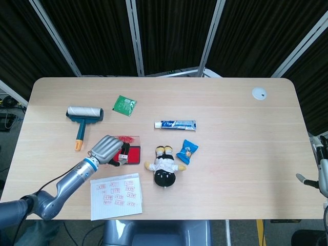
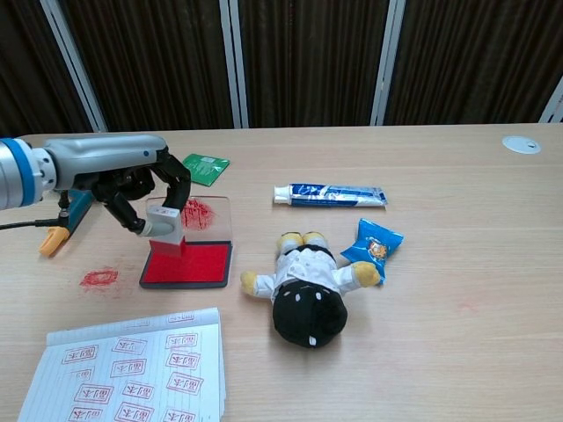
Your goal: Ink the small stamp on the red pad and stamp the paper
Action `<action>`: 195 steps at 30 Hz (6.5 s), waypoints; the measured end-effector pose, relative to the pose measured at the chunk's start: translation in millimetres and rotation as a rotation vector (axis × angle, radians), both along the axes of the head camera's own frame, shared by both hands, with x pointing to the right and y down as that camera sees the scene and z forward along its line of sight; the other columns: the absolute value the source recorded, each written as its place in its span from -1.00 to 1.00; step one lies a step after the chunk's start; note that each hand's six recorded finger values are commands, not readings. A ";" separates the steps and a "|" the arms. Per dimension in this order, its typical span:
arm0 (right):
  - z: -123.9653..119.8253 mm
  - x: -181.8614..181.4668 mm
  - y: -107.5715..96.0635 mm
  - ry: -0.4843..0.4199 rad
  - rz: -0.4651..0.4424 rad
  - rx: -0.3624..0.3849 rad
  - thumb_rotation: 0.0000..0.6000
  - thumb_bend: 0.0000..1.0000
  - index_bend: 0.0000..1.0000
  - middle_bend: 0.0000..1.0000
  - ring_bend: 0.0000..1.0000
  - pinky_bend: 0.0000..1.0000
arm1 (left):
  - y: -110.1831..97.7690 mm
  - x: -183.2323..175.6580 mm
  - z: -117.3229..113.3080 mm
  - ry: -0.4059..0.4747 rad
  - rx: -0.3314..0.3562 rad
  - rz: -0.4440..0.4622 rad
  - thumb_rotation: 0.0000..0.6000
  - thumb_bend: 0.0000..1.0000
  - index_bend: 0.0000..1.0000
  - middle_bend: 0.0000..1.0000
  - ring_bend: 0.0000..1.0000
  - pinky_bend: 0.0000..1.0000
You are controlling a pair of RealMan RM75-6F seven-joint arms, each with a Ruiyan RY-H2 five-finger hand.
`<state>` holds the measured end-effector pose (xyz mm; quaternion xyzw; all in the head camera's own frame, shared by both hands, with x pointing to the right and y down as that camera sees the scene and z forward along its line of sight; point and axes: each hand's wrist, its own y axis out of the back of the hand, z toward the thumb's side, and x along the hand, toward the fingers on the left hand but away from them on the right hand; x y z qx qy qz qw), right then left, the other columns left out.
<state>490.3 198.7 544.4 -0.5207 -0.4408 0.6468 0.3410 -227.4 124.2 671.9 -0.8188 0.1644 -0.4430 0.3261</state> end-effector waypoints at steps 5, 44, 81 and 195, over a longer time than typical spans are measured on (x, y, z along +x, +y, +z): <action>-1.8 -0.4 0.3 -0.003 0.000 0.005 1.00 -1.00 -1.00 -1.00 -1.00 -1.00 | 20.2 -4.7 -12.8 0.014 -0.003 0.051 1.00 0.49 0.16 0.12 0.68 0.61; -13.6 -4.9 6.1 -0.029 -0.018 0.027 1.00 -1.00 -1.00 -1.00 -1.00 -1.00 | 170.3 -50.1 -6.1 0.243 0.031 0.266 1.00 0.46 0.15 0.10 0.68 0.61; -10.2 0.0 6.9 -0.017 -0.008 0.014 1.00 -1.00 -1.00 -1.00 -1.00 -1.00 | 183.0 -48.4 32.7 0.226 -0.041 0.239 1.00 0.46 0.16 0.11 0.68 0.61; -12.2 -1.1 9.9 -0.018 -0.011 0.013 1.00 -1.00 -1.00 -1.00 -1.00 -1.00 | 184.8 -96.1 40.6 0.112 -0.053 0.194 1.00 0.46 0.21 0.15 0.68 0.60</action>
